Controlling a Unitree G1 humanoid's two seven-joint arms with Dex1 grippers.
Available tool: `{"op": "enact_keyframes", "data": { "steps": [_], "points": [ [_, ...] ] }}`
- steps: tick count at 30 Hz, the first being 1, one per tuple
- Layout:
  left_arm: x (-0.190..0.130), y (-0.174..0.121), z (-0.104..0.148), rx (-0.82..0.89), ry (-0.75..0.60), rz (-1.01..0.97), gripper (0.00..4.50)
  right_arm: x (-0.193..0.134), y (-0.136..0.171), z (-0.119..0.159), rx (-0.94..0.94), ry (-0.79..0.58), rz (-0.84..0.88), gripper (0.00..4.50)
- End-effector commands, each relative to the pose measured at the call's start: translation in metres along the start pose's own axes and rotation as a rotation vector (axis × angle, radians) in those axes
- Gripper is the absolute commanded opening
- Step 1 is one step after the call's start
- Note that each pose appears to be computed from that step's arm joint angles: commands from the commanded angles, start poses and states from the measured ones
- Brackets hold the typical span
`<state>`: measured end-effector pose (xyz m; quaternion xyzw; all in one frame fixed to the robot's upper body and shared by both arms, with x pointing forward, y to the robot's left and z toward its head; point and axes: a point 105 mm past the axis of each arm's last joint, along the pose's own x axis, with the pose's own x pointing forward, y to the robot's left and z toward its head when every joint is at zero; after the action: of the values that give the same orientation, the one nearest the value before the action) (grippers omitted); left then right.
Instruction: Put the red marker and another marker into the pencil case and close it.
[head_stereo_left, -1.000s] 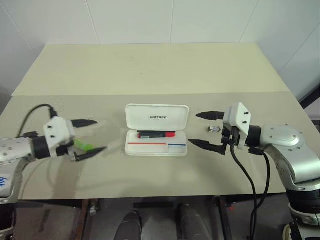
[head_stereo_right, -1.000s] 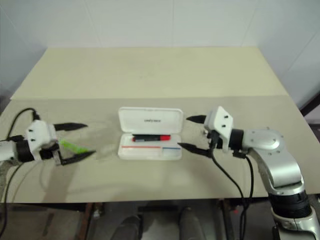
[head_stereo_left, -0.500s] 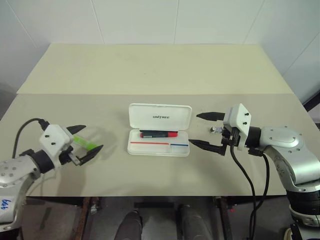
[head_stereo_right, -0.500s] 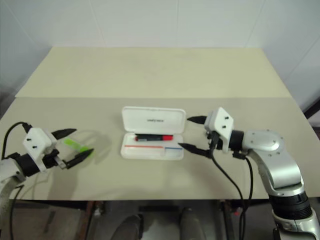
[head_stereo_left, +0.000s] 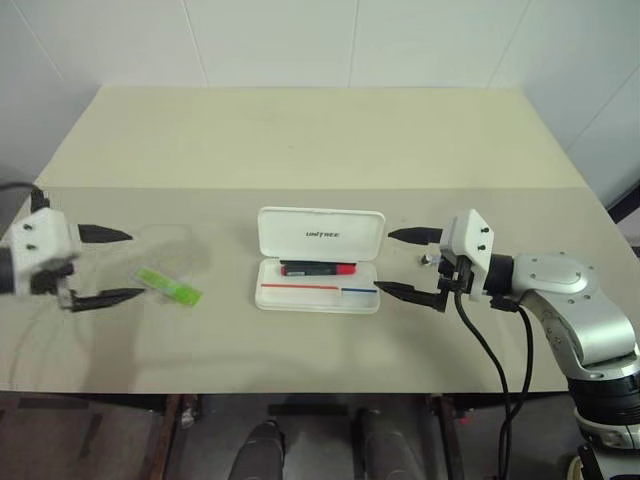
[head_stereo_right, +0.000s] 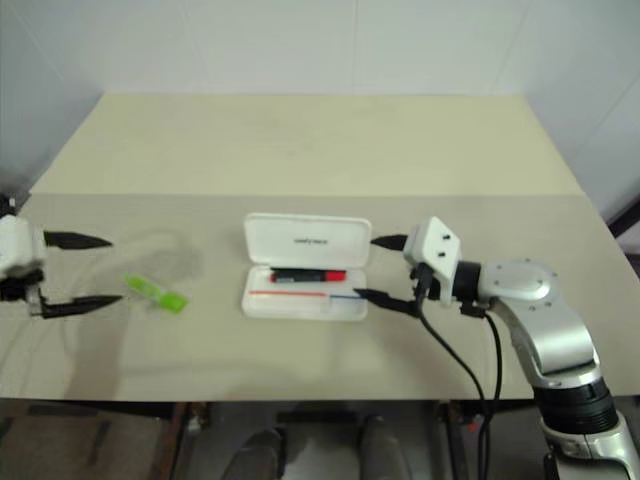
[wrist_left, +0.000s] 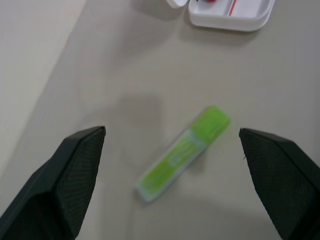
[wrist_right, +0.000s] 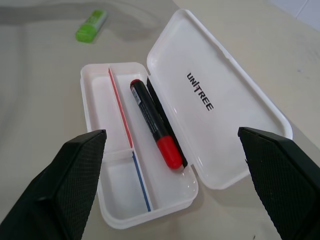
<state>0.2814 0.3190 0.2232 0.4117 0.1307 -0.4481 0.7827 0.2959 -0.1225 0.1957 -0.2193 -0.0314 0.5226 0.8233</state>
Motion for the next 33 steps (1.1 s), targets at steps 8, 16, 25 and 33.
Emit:
{"op": "enact_keyframes", "data": {
  "steps": [8, 16, 25, 33],
  "points": [
    [0.029, 0.009, -0.024, 0.146, 0.232, -0.326, 4.50, -0.004, 0.000, 0.013, -0.032, -0.046, -0.080, 4.46],
    [0.058, 0.017, -0.015, 0.206, 0.266, -0.428, 4.50, -0.012, 0.000, 0.017, -0.041, -0.039, -0.136, 4.46],
    [0.060, 0.014, -0.017, 0.259, 0.336, -0.521, 4.50, -0.018, 0.002, 0.016, -0.034, -0.021, -0.163, 4.46],
    [0.060, 0.012, -0.018, 0.336, 0.378, -0.576, 4.50, -0.019, 0.001, 0.017, -0.037, -0.025, -0.182, 4.46]
  ]
}}
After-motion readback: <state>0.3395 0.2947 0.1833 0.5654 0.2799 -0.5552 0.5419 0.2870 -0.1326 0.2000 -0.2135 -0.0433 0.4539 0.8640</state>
